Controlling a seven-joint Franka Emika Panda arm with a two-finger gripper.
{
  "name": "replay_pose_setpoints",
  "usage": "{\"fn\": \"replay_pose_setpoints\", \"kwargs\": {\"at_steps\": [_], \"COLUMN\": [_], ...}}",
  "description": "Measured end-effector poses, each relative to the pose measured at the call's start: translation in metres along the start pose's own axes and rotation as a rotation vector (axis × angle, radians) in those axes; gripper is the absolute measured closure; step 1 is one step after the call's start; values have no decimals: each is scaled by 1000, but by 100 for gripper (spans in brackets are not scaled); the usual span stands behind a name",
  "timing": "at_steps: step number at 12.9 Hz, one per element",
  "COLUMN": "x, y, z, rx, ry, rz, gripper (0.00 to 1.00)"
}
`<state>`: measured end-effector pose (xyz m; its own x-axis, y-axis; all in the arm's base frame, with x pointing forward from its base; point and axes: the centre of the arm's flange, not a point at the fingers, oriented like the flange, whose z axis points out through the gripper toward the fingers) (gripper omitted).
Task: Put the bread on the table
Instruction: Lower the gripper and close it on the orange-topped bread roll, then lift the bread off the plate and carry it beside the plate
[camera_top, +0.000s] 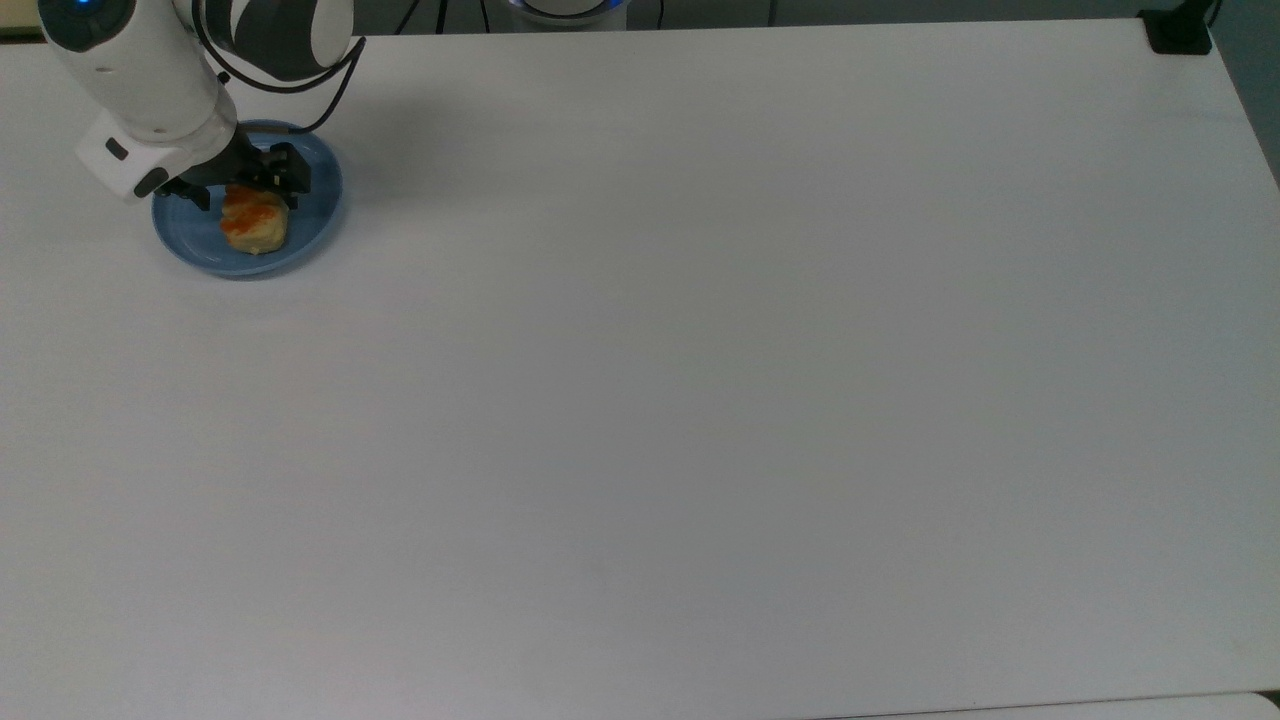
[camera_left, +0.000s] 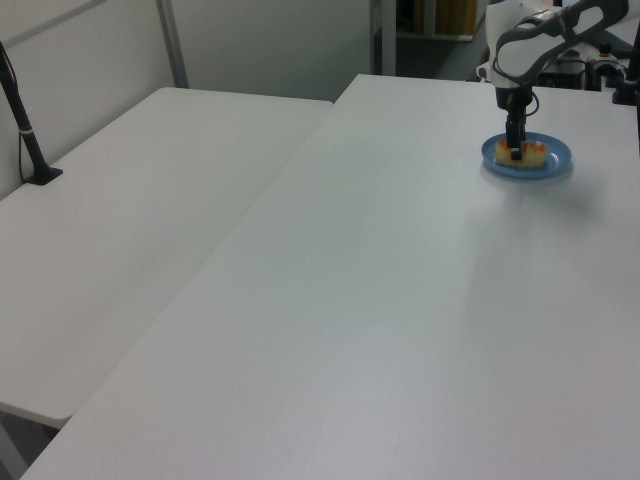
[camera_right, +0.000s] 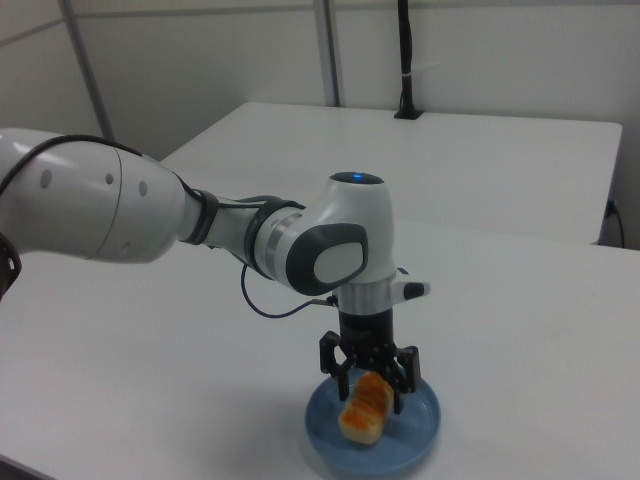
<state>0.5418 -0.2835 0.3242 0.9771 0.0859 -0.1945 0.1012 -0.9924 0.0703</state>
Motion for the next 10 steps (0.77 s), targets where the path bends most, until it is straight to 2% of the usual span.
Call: {"fn": "replay_pose_setpoints", "kwargs": {"at_steps": [2, 4, 5, 7, 10], "x": [-5, -8, -8, -8, -10], "y": [4, 7, 7, 7, -2], "z": [5, 7, 7, 5, -12], "rx": [-11, -10, -10, -12, -3], "ry": [-16, -20, -19, -17, -39], "rz": [-2, 2, 2, 3, -7], "gripper": [11, 43, 48, 54, 54]}}
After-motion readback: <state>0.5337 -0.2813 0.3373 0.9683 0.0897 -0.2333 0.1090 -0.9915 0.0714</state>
